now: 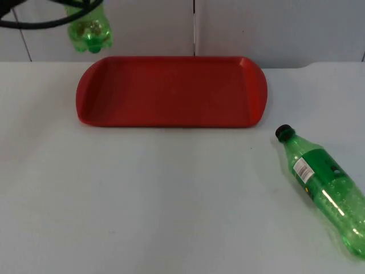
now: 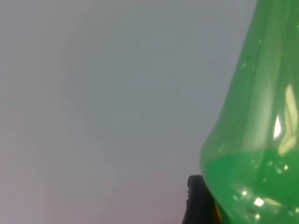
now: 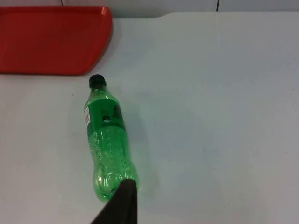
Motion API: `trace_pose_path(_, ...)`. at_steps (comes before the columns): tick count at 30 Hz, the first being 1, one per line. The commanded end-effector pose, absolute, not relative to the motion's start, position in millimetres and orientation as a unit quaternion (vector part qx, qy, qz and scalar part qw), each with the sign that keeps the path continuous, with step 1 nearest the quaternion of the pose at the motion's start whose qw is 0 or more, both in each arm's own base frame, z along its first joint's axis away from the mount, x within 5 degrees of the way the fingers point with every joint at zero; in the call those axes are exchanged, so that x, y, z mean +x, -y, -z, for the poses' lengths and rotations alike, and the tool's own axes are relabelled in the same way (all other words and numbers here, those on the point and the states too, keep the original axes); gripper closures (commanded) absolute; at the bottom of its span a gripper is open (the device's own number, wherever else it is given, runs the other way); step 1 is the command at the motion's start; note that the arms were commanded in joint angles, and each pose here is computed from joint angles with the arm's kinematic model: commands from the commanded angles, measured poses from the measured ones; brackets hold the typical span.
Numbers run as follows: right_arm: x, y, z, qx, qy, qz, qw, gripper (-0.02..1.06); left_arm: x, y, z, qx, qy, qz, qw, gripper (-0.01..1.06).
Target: Place the bottle upright on the tray.
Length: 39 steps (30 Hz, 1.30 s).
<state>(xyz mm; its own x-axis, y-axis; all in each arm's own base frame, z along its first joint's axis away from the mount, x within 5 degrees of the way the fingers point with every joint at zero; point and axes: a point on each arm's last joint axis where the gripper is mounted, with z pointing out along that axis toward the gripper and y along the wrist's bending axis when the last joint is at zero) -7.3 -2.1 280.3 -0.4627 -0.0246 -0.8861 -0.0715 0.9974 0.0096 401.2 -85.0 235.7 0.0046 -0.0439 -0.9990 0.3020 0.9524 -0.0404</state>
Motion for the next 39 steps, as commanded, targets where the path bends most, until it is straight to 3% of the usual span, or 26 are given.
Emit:
trace_pose_path(1,-7.4,2.0,-280.6,-0.028,-0.853,-0.024,0.521,-0.01,404.2,89.2,-232.1,0.116,-0.668,0.129,0.724,1.05)
trace_pose_path(4,-7.4,2.0,-280.6,-0.028,-0.853,-0.024,0.521,-0.01,411.3,95.4,-216.8,0.147,-0.635,0.134,0.746,1.05)
trace_pose_path(7,-7.4,2.0,-280.6,-0.028,-0.853,-0.024,0.521,-0.01,419.6,98.2,-207.1,0.152,-0.631,0.139,0.748,1.05)
trace_pose_path(26,-7.4,2.0,-280.6,-0.028,-0.853,-0.024,0.521,-0.01,499.4,116.1,-124.7,0.174,-0.627,0.141,0.746,1.05)
trace_pose_path(39,-7.4,2.0,-280.6,-0.028,-0.853,-0.024,0.521,-0.01,515.1,116.6,-99.3,0.160,-0.634,0.137,0.744,1.05)
